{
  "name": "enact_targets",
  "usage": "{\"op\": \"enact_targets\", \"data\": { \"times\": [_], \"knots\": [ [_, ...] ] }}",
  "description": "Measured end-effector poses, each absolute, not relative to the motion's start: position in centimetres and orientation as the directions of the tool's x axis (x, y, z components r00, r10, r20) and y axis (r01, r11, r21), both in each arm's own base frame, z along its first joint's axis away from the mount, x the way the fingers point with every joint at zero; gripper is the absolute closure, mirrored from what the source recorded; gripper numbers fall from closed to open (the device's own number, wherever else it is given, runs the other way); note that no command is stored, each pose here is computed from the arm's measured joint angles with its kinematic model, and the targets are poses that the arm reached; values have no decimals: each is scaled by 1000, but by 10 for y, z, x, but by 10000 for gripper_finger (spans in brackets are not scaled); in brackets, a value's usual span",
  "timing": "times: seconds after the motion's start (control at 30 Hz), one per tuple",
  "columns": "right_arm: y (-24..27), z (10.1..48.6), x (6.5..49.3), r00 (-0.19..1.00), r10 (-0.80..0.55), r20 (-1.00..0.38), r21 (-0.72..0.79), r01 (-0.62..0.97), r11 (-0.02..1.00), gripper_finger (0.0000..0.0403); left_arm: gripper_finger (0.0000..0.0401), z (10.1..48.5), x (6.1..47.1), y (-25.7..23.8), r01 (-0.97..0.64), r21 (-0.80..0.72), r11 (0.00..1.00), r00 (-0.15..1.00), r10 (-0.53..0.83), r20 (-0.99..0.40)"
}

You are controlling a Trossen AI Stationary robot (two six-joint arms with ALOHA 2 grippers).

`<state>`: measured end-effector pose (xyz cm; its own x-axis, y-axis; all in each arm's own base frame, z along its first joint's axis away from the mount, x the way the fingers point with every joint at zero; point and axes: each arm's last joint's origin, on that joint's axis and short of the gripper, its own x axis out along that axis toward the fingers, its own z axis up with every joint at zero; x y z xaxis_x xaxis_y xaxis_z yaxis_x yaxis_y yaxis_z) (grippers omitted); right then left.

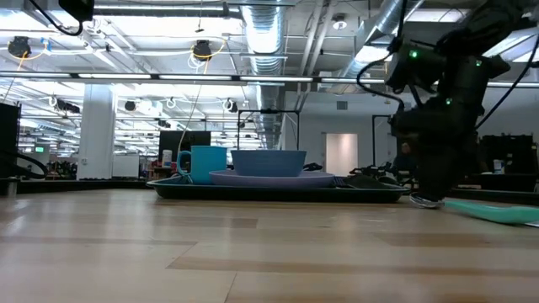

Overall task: Set up tray
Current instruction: Put the blue spoon on the black napkin to the left of the blue fork

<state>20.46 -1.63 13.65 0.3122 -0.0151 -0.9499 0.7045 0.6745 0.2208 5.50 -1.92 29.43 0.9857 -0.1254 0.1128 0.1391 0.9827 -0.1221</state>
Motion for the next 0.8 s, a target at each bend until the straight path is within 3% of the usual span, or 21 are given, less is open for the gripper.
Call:
{"op": "enact_targets", "data": {
  "times": [0.4, 0.8],
  "knots": [
    [-17, 122, 215, 290, -13, -957, 202, 695, 690, 241, 269, 294, 55, -19, 137, -123, 983, 986, -124, 113],
    [-18, 125, 216, 331, -21, -943, 227, 689, 688, 344, 269, 294, 55, -19, 139, -122, 983, 986, -125, 113]
  ]
}}
